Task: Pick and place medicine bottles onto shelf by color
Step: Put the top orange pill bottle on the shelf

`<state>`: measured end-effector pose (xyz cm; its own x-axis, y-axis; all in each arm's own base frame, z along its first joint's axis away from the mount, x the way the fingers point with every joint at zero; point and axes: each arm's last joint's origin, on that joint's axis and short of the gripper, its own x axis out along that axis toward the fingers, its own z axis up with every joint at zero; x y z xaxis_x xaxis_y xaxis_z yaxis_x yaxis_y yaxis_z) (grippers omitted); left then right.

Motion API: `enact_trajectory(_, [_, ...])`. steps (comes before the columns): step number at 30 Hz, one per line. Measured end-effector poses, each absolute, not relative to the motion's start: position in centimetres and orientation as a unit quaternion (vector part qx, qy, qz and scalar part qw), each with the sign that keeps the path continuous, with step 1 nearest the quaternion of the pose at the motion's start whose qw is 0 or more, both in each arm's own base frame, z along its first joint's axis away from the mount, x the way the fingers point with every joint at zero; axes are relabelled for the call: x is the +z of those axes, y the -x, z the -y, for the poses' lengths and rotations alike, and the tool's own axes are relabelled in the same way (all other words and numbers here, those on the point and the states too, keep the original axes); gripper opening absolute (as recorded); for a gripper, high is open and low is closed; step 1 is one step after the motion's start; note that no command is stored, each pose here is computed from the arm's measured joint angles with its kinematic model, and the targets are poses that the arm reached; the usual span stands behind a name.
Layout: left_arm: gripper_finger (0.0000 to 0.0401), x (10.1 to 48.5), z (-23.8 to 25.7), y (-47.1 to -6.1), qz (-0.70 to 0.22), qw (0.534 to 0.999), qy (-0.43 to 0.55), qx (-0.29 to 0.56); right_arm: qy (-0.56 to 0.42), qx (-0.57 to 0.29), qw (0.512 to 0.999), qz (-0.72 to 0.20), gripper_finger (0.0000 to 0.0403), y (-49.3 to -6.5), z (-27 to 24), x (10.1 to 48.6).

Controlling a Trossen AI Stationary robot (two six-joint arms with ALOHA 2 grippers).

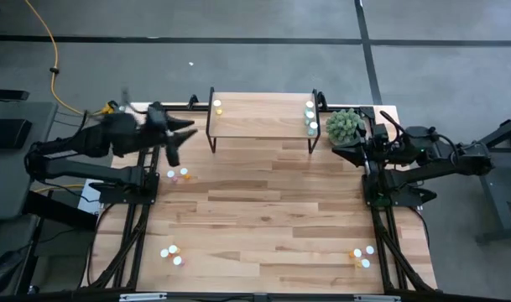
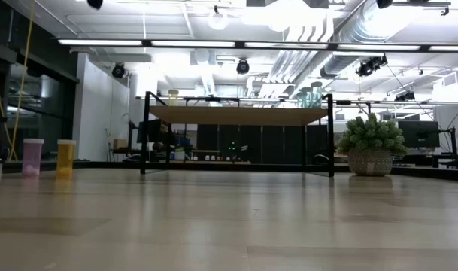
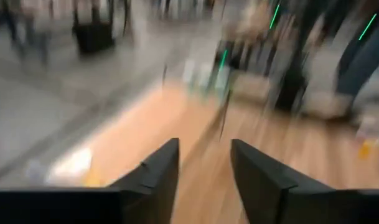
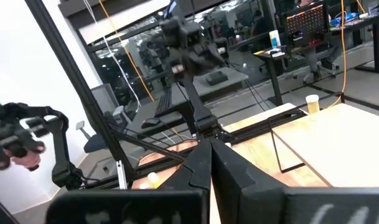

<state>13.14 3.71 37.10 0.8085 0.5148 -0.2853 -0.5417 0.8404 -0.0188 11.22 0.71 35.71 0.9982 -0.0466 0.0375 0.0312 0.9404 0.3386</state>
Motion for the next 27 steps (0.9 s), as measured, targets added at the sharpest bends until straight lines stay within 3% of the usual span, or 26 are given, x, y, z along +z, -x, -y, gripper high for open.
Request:
enact_trajectory(6, [0.0219, 33.5, -4.2, -14.6, -0.398, 0.858, 0.1, 0.309, -0.171, -0.024, 0.985, 0.023, 0.0, -11.2, -0.7, 35.7])
enact_trajectory(12, [0.0248, 29.5, -5.2, -16.4, -0.59, 0.736, 0.16, 0.291, -0.171, -0.026, 0.985, 0.016, 0.0, -11.6, -0.7, 35.6])
enact_trajectory(16, [0.0248, 27.9, -5.9, -17.7, -0.648, 0.694, 0.168, 0.263, -0.178, -0.027, 0.984, 0.013, 0.0, -11.7, -0.7, 35.5])
enact_trajectory(27, [0.0245, 24.4, -5.7, -17.4, -0.681, 0.663, 0.179, 0.257, -0.179, -0.029, 0.983, 0.004, 0.0, -11.9, -0.7, 35.3])
